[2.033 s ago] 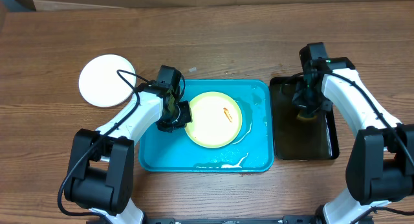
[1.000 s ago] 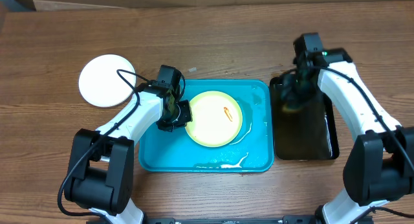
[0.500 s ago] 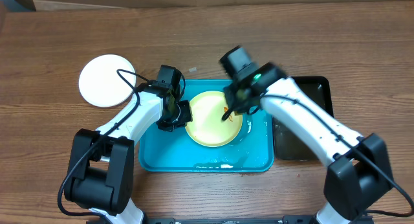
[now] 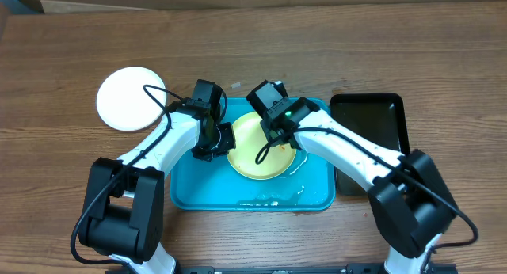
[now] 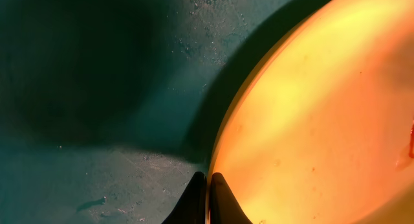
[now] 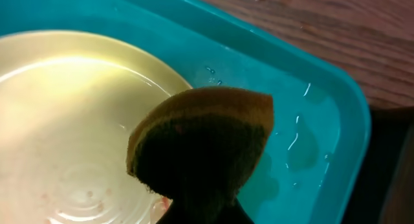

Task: Clean dirty plates on tray and stack at the side
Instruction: 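Scrub the yellow plate with the sponge in the right gripper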

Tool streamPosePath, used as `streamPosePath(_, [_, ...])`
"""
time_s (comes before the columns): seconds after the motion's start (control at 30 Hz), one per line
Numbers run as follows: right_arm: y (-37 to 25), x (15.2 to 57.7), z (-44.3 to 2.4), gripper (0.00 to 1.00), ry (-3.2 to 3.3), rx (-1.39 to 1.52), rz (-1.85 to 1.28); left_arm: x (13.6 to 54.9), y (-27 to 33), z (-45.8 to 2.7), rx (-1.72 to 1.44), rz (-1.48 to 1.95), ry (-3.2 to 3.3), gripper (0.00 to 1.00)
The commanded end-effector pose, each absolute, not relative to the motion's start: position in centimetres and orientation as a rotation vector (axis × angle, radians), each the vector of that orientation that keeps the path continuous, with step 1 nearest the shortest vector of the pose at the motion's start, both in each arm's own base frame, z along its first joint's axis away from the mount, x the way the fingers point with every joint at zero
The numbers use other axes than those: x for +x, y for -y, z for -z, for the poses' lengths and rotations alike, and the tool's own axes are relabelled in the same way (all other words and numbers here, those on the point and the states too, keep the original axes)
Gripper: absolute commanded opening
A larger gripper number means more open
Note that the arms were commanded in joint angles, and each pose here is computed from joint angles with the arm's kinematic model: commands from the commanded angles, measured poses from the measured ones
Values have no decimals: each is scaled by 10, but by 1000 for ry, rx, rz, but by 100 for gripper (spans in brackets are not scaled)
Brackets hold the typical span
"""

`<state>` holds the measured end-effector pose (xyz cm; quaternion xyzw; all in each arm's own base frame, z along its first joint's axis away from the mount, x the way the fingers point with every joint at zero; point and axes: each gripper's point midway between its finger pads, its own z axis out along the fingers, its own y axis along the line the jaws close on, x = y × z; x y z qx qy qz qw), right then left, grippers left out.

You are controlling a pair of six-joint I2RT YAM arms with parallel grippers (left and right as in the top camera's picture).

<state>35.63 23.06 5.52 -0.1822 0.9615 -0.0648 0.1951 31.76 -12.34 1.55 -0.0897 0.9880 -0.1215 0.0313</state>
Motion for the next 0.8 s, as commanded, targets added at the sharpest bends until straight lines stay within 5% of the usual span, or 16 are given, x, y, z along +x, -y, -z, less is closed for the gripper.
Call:
streamPosePath(0.0, [-225,356,-36,4,-2717,-526,242,318,123,-13,-256,364,-3046,4])
streamPosePath(0.77, [-237,330,15,4,-2916,-705,7,318,123,-13,-256,364,-3045,4])
